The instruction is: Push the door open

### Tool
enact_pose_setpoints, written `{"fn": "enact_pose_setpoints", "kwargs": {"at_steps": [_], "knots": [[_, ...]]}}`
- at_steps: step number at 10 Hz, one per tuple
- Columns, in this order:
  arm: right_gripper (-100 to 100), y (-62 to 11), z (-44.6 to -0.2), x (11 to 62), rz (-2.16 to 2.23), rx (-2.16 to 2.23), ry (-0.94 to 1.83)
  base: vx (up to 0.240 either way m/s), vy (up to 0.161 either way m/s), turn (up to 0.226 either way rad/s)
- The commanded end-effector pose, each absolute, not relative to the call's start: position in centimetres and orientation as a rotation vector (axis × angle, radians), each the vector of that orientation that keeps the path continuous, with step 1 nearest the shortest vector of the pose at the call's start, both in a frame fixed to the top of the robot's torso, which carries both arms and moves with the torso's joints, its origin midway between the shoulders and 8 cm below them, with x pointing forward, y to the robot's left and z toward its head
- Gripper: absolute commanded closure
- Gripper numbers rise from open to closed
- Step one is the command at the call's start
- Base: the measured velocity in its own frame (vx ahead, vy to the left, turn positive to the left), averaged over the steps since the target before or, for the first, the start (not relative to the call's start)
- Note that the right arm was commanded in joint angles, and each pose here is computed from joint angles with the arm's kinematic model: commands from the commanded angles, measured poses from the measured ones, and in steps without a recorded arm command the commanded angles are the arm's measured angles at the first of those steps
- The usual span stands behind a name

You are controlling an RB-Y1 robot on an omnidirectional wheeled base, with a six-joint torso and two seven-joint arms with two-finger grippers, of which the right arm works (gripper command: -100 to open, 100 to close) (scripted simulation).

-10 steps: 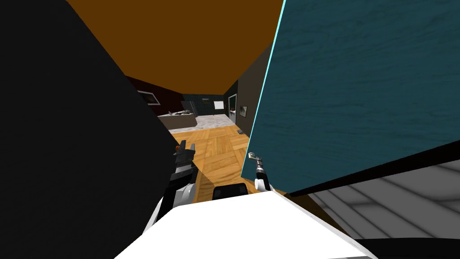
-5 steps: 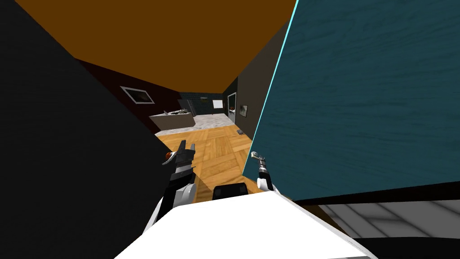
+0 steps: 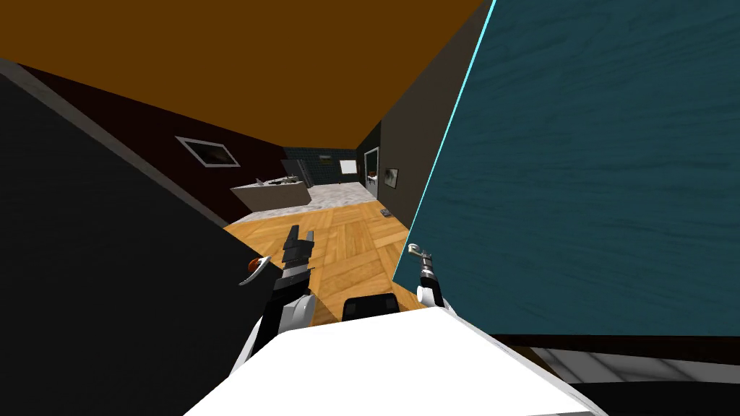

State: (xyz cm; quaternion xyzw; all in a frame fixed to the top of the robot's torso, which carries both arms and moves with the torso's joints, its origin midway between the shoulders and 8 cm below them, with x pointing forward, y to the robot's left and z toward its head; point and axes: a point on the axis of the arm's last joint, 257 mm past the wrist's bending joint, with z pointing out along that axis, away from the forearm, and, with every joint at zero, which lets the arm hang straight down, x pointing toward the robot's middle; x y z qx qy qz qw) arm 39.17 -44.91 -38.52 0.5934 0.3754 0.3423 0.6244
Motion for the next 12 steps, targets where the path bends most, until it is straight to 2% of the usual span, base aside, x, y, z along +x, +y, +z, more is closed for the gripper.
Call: {"fn": "enact_pose_setpoints", "kwargs": {"at_steps": [1, 12], "knots": [[100, -46.6, -37.6, 38.8, 0.759, 1.352, 0.828, 0.220, 0.013, -0.075], [100, -49.0, -38.8, 35.6, 0.681, 1.448, 0.690, 0.187, 0.008, -0.064]]}}
